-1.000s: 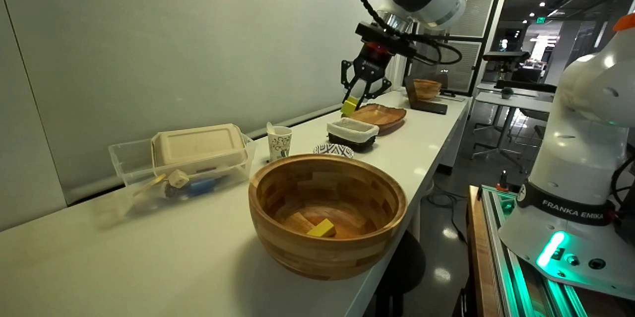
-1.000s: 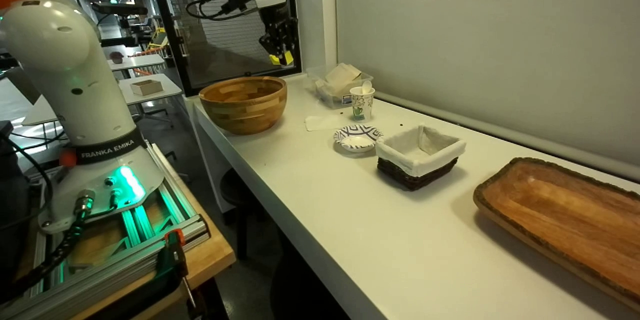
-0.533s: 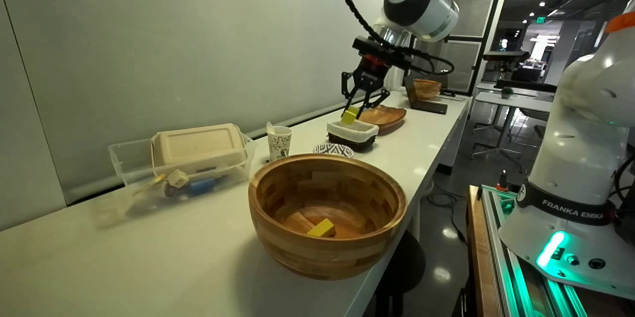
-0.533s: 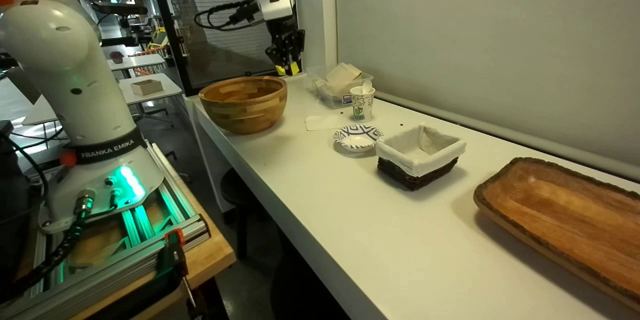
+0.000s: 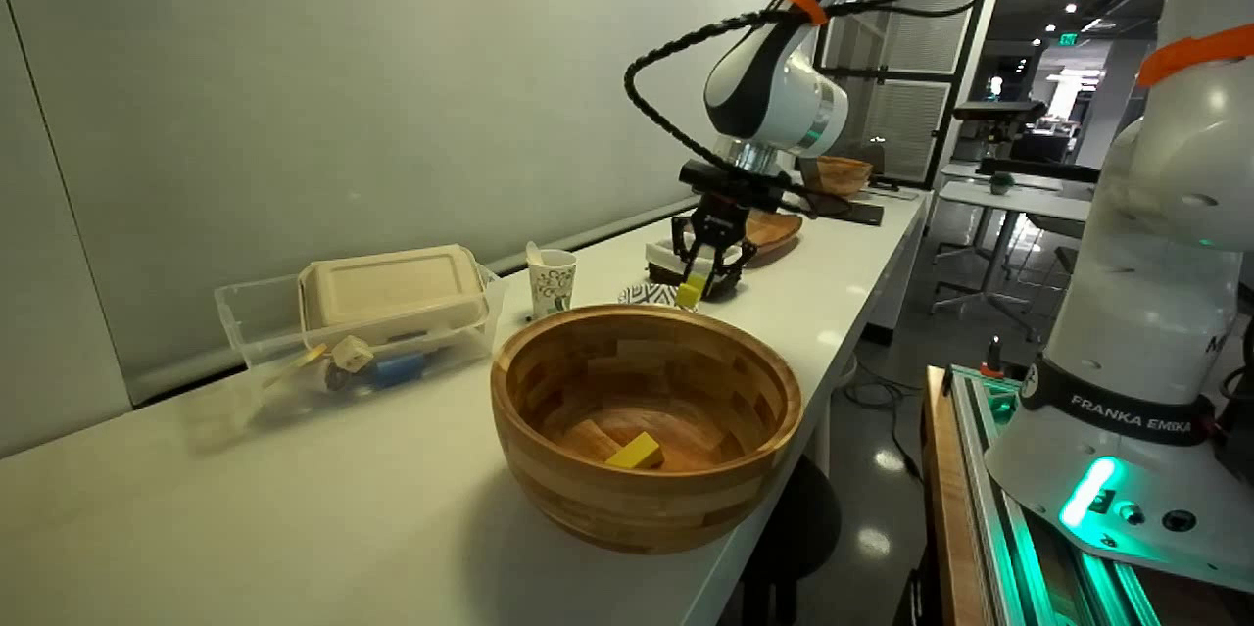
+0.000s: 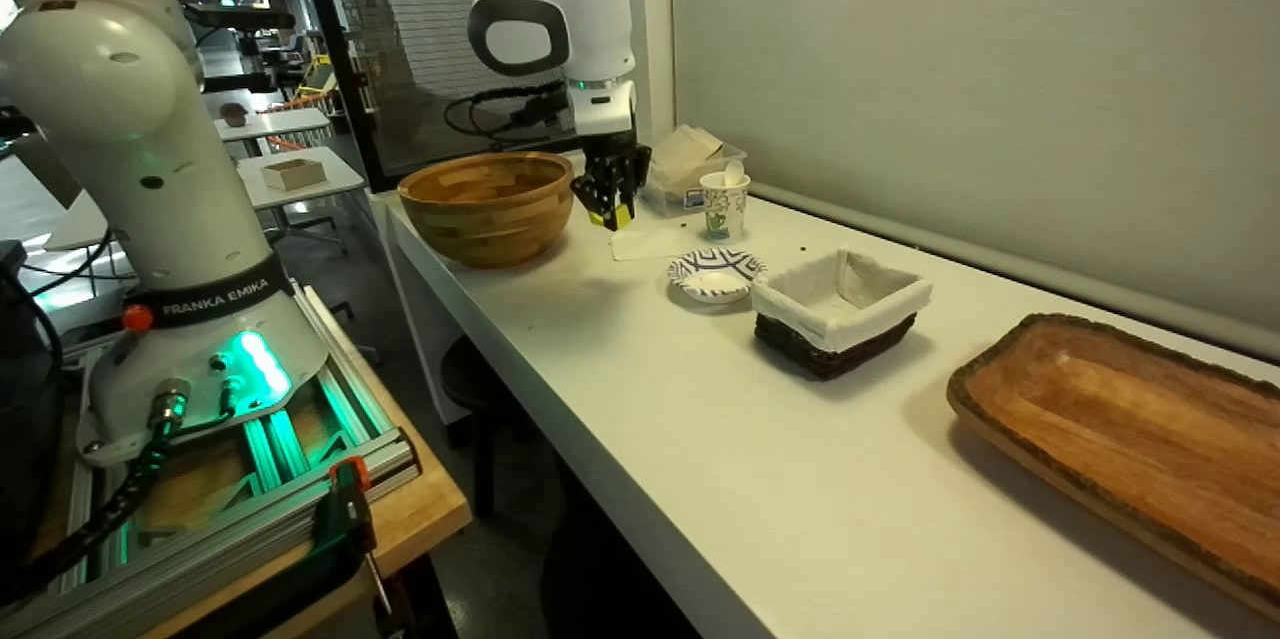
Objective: Pick up the yellow object from the bowl and put it on the counter
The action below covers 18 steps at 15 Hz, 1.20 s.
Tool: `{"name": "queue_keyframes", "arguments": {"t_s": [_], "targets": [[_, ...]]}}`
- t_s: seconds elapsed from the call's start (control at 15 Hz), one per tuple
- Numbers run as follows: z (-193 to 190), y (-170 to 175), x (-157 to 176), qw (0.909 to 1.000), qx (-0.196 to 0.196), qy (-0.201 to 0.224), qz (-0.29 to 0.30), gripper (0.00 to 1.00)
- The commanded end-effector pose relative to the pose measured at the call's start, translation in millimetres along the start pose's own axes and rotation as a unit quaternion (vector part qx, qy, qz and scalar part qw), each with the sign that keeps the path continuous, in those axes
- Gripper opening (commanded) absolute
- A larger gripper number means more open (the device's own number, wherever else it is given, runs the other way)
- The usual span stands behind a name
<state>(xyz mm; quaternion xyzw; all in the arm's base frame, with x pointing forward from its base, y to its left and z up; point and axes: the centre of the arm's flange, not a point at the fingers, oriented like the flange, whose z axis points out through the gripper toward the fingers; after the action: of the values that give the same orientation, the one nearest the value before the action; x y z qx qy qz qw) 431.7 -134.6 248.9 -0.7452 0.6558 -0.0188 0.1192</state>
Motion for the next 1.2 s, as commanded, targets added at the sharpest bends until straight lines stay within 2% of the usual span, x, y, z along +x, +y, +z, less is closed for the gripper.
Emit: {"name": "queue_keyframes", "arguments": {"t_s": [0.0,0.33,0.67,0.73,0.8,0.93,1.13], "targets": [[56.0,-20.6,14.2,0.9996,-0.019,-0.015,0.017,0.09],[98.5,-35.7,18.2,0.9990,-0.043,0.000,0.011,0.09],[120.9,-41.8,21.2,0.9982,-0.059,0.003,0.007,0.09],[121.9,-42.9,21.0,0.9981,-0.062,0.005,0.006,0.39],[117.2,-45.2,17.2,0.9979,-0.065,0.004,0.006,0.61],[102.6,-51.4,0.8,0.9980,-0.063,0.009,-0.001,0.64],[62.7,-60.0,-37.6,0.9956,-0.076,0.034,-0.043,0.83]]}}
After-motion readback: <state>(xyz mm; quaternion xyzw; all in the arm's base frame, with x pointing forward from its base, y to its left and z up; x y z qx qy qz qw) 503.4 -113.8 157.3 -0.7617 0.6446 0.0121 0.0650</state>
